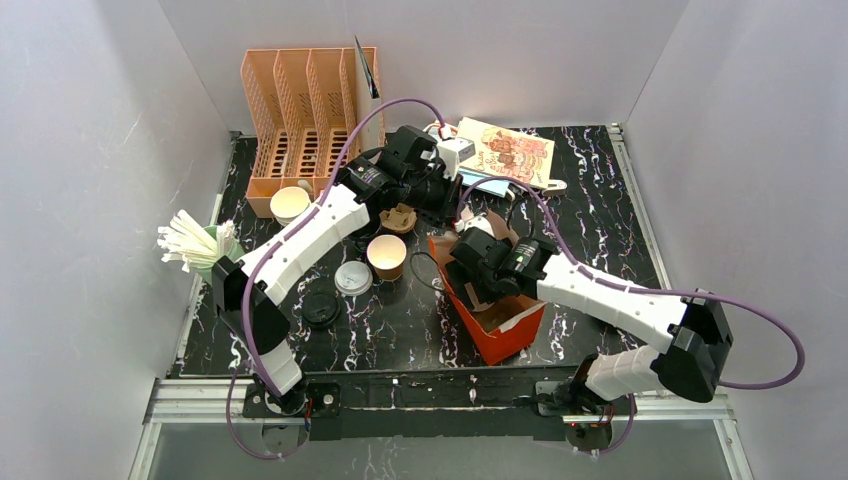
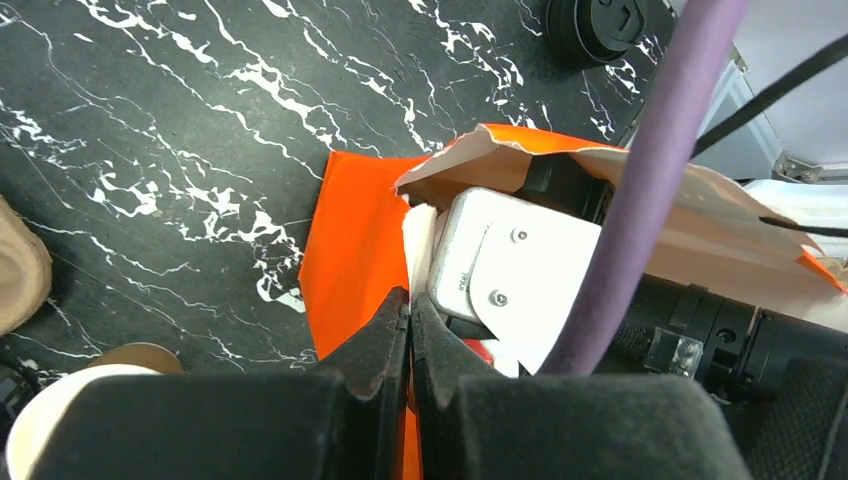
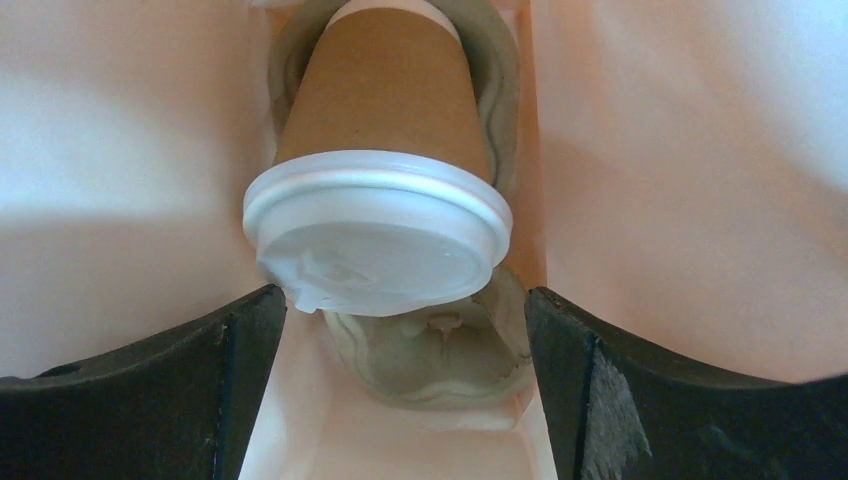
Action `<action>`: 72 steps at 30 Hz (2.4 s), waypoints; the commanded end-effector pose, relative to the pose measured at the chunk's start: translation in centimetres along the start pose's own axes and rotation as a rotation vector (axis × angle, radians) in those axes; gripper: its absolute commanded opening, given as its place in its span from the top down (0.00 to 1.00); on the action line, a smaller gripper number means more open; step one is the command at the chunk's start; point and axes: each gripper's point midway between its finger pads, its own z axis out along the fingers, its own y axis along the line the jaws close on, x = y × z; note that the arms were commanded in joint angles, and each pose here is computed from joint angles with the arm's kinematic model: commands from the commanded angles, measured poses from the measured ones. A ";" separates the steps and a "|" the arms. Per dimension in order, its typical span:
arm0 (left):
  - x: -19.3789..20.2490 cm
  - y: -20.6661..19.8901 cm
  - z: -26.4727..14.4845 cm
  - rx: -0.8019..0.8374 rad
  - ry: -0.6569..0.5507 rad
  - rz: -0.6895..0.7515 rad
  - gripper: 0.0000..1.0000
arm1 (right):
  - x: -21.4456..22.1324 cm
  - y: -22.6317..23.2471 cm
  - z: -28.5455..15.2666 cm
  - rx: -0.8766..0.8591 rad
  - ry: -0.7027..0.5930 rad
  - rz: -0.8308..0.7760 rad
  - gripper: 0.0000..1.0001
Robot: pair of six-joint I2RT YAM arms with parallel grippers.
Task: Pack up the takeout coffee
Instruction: Pick up the coffee cup from the cup tray.
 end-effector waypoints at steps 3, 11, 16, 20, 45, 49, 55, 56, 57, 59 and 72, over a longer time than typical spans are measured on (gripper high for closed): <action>0.1 -2.0 -1.7 0.074 -0.005 0.045 1.00 | -2.2 0.1 1.5 -0.026 -0.041 0.035 0.02; 0.2 -1.9 -1.6 0.074 0.006 0.056 1.00 | -3.6 0.8 1.2 -0.073 -0.053 0.008 0.22; -0.1 -1.8 -1.3 0.076 0.001 0.061 1.00 | -4.7 1.3 -0.2 -0.106 -0.071 0.001 0.31; -0.6 -1.8 -1.4 0.071 -0.012 0.070 1.00 | -5.6 1.2 -1.7 -0.116 -0.088 -0.010 0.35; -6.3 -1.3 0.4 0.043 -0.149 0.142 1.00 | -7.4 1.4 0.8 -0.129 -0.094 -0.044 0.02; -7.0 -1.9 0.8 0.082 -0.166 0.148 1.00 | -7.7 0.8 2.0 -0.120 -0.108 -0.046 0.02; -8.3 -2.4 1.7 0.118 -0.189 0.141 1.00 | -8.4 0.6 3.2 -0.154 -0.104 -0.053 0.02; -8.4 -2.4 1.6 0.114 -0.194 0.143 1.00 | -8.2 0.6 3.4 -0.165 -0.099 -0.048 0.02; -8.4 -2.3 1.6 0.110 -0.193 0.143 1.00 | -8.1 0.7 3.5 -0.178 -0.098 -0.044 0.02; -8.4 -2.1 1.7 0.103 -0.193 0.140 1.00 | -7.7 0.8 3.8 -0.198 -0.098 -0.040 0.02; -7.1 2.3 0.7 -0.036 -0.139 0.091 1.00 | -5.2 1.0 5.9 -0.231 -0.087 -0.042 0.02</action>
